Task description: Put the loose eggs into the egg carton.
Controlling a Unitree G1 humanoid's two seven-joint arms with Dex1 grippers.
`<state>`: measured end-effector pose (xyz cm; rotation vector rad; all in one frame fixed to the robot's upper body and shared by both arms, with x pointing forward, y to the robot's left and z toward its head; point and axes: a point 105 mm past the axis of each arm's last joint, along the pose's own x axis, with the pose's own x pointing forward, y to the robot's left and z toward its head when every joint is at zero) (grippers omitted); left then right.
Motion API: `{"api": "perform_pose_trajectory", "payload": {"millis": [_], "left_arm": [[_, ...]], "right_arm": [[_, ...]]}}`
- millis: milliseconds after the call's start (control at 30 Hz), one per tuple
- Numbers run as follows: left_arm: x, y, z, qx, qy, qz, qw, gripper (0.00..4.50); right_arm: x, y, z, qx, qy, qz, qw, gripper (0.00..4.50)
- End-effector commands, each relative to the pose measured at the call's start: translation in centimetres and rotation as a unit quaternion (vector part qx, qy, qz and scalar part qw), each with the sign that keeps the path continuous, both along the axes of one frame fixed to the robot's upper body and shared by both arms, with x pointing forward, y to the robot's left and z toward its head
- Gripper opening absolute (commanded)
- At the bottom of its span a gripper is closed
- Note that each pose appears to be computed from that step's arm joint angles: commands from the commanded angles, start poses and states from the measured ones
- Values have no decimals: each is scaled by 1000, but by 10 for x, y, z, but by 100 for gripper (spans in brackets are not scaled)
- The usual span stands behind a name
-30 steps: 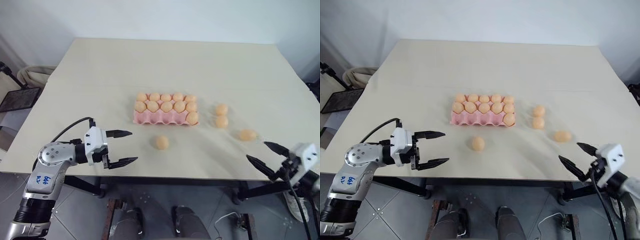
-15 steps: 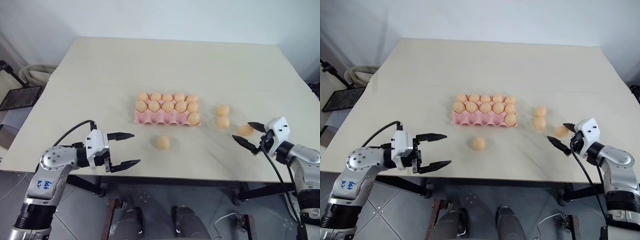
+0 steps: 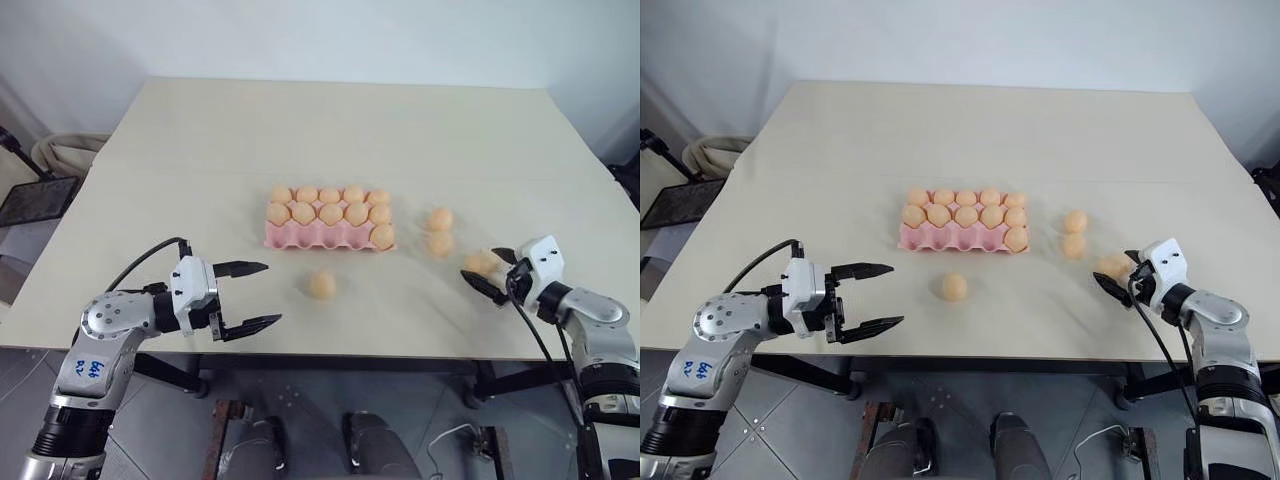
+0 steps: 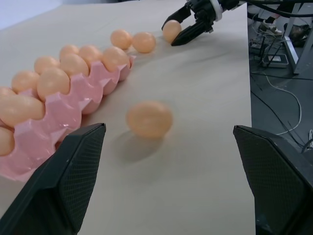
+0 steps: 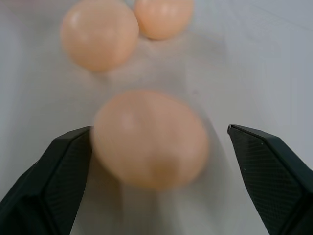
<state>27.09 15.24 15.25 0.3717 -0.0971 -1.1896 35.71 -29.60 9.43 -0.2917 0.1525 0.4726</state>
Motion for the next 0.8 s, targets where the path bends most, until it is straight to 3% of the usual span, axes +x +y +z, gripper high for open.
{"api": "perform_pose_trajectory", "payload": {"millis": [33,167,200,400,567,800], "left_arm": [[1,0,7,-8,-18,-2,1000,450],[1,2,6,-10,-19,6,1000,450],[1,3,5,-11,-19,10,1000,450],[-1,16,4,-13,-16,38,999,450],[2,23,3,-19,-14,60,998,450],[5,20,4,-23,-15,61,998,450]], "right_arm": [[3,3,8,3,-24,4,1000,357],[-1,4,11,3,-32,15,999,211],[-4,6,15,6,-38,24,999,196],[-18,52,59,56,-56,123,989,191],[-24,131,91,78,-45,218,972,191],[5,208,92,55,-10,222,974,191]]}}
